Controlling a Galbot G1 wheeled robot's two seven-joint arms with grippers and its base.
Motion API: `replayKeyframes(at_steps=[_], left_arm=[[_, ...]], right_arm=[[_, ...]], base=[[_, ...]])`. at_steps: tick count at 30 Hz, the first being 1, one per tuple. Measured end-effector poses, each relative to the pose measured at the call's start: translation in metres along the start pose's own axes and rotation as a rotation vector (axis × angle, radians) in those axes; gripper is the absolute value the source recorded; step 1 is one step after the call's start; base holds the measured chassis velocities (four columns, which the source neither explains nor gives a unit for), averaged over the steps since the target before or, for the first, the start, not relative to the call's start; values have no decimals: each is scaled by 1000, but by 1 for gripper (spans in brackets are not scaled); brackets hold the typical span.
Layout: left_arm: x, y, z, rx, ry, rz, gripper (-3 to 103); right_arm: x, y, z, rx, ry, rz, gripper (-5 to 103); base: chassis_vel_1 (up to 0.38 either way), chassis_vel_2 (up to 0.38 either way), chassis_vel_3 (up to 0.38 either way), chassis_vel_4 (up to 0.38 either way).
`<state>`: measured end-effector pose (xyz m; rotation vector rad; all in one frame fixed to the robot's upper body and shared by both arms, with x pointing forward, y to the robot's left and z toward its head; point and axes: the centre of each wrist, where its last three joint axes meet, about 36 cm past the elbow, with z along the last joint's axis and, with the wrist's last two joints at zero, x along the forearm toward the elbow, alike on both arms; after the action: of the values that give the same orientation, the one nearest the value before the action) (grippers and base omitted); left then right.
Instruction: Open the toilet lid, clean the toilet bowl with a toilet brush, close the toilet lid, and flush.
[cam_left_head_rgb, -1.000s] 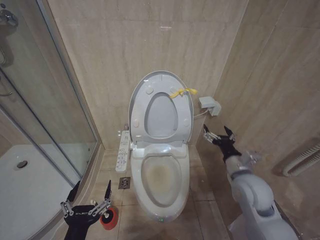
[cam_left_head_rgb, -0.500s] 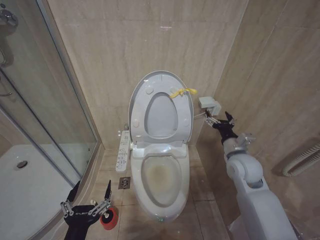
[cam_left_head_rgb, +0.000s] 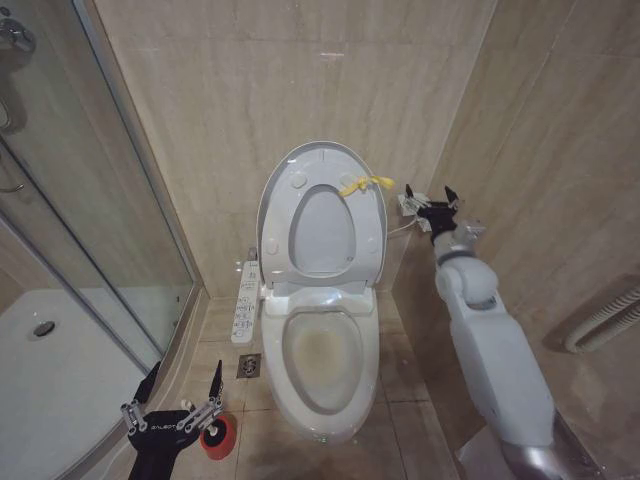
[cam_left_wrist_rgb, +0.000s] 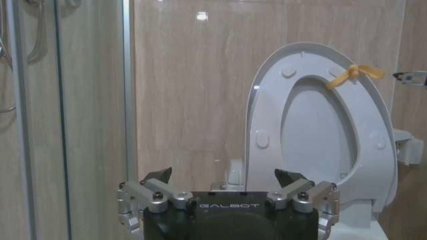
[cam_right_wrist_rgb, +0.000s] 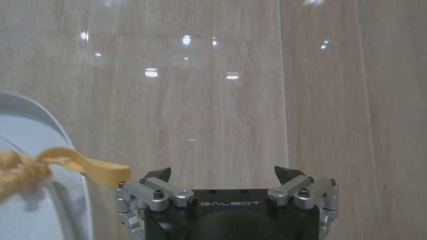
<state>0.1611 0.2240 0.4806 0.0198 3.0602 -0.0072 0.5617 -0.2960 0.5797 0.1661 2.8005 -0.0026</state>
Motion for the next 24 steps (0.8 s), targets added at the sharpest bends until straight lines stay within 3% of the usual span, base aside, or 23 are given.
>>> replayKeyframes(at_steps=[11,24], left_arm=[[0,0,0,0,0,0,100],[0,0,0,0,0,0,100]], right_arm=[[-31,16,19,112,7,38,100],[-40,22,22,97,5,41,100]], base=[[0,0,0,0],[0,0,0,0]])
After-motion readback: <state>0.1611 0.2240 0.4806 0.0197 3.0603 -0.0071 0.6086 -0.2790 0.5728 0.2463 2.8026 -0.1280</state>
